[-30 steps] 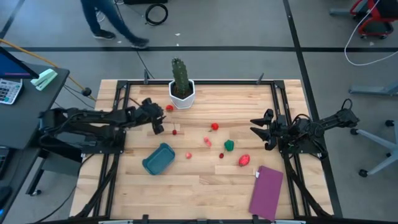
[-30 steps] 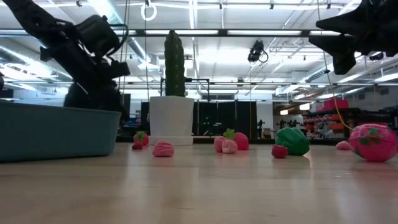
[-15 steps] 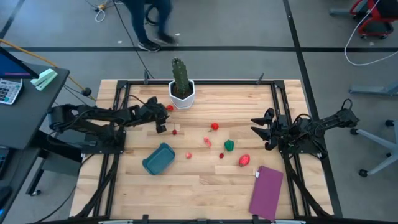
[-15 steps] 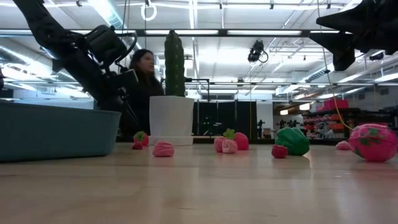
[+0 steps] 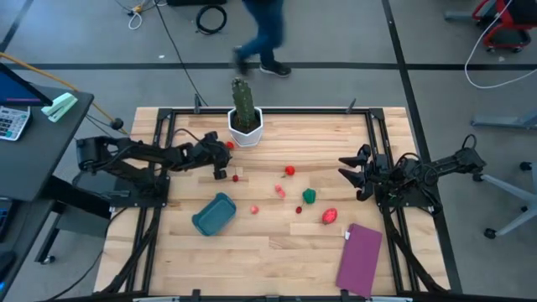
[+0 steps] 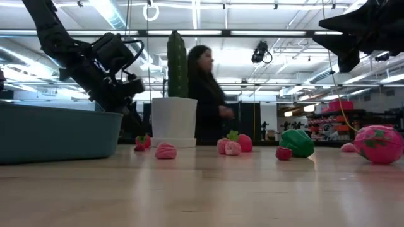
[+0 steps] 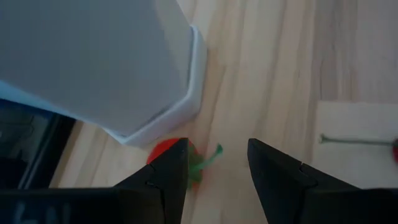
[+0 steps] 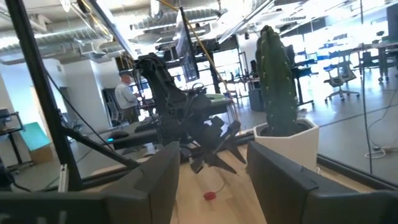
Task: Pick and placing Produce into tupperware
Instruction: Put the left red strawberry into the blue bin, then put the top right pink peach into the blue bin
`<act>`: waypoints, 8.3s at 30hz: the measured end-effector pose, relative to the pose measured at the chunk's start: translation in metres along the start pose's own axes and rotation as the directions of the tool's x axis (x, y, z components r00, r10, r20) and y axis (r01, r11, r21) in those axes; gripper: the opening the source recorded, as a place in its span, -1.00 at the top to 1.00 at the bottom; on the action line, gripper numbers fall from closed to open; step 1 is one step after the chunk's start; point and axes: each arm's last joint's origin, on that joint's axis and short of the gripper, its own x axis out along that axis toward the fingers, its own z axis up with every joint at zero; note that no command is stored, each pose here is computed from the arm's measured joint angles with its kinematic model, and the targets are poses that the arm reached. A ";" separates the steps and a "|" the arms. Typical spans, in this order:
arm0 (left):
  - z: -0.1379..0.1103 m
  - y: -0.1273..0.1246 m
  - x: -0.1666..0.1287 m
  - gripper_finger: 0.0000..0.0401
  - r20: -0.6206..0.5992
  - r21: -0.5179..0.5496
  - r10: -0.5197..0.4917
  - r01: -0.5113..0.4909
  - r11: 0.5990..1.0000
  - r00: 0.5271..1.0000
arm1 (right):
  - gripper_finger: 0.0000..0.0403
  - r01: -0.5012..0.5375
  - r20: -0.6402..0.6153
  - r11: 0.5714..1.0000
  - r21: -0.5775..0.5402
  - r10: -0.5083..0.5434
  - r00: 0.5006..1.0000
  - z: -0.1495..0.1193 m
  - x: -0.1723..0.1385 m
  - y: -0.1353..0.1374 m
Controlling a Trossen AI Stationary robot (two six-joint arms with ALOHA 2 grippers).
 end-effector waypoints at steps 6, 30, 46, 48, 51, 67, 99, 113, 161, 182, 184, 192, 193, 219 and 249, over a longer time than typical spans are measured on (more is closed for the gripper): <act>-0.007 -0.005 0.009 0.14 -0.045 0.032 -0.018 0.019 0.999 0.999 | 0.03 0.007 0.001 1.000 -0.001 -0.007 1.000 0.000 0.000 -0.001; -0.002 -0.003 0.014 0.14 0.000 0.139 0.069 -0.068 0.988 0.998 | 0.03 0.006 -0.001 1.000 -0.005 -0.006 1.000 0.000 0.000 -0.001; -0.002 -0.003 0.014 0.55 0.001 0.130 0.070 -0.070 0.989 0.998 | 0.03 0.006 -0.001 1.000 -0.005 -0.006 1.000 0.000 0.000 -0.001; -0.002 -0.003 0.014 0.64 0.001 0.130 0.070 -0.070 0.989 0.998 | 0.03 0.006 -0.001 1.000 -0.005 -0.006 1.000 0.000 0.000 -0.001; -0.002 -0.003 0.014 0.75 0.000 0.130 0.070 -0.069 0.989 0.998 | 0.03 0.006 -0.001 1.000 -0.005 -0.006 1.000 0.000 0.000 -0.001; -0.005 0.007 0.016 0.96 -0.008 0.074 0.107 -0.107 0.992 0.994 | 0.03 0.006 -0.001 1.000 -0.005 -0.006 1.000 0.000 0.000 -0.001; 0.049 -0.052 -0.107 1.00 0.349 -0.276 0.177 -0.079 0.958 0.920 | 0.03 0.011 -0.024 0.995 0.096 -0.009 1.000 -0.003 0.000 -0.001; 0.074 -0.077 -0.189 1.00 0.170 -0.249 -0.303 0.338 0.908 0.938 | 0.03 0.012 -0.026 0.995 0.097 -0.009 1.000 -0.003 0.000 -0.001; 0.023 -0.150 -0.135 0.56 -0.060 -0.455 -0.359 0.294 0.840 0.931 | -0.04 0.015 -0.042 0.996 0.086 -0.012 0.999 -0.004 0.000 -0.001; 0.141 -0.090 -0.209 0.29 0.013 -0.185 -0.089 0.090 0.979 0.996 | -0.17 0.452 -0.386 0.892 -0.030 -0.427 0.818 -0.005 0.003 -0.021; 0.151 -0.083 -0.214 0.31 0.048 -0.167 -0.069 0.076 0.983 0.996 | -0.16 0.472 -0.408 0.881 -0.041 -0.446 0.797 0.012 0.009 -0.018; 0.170 -0.063 -0.215 0.37 0.072 -0.132 -0.017 0.026 0.991 0.997 | -0.12 0.530 -0.713 0.845 -0.075 -0.417 0.564 0.050 0.032 -0.004; 0.171 -0.061 -0.213 0.37 0.068 -0.129 -0.011 0.020 0.991 0.998 | -0.12 0.554 -0.757 0.829 -0.077 -0.410 0.509 0.047 0.034 -0.004; 0.172 -0.051 -0.204 0.37 0.035 -0.092 0.030 -0.027 0.995 0.999 | -0.10 0.659 -0.861 0.569 -0.491 -0.433 -0.267 -0.056 0.079 -0.054; 0.168 -0.050 -0.203 0.42 0.003 -0.069 0.039 -0.038 0.997 0.999 | -0.10 0.775 -0.820 0.378 -0.507 -0.490 -0.297 -0.048 0.077 -0.084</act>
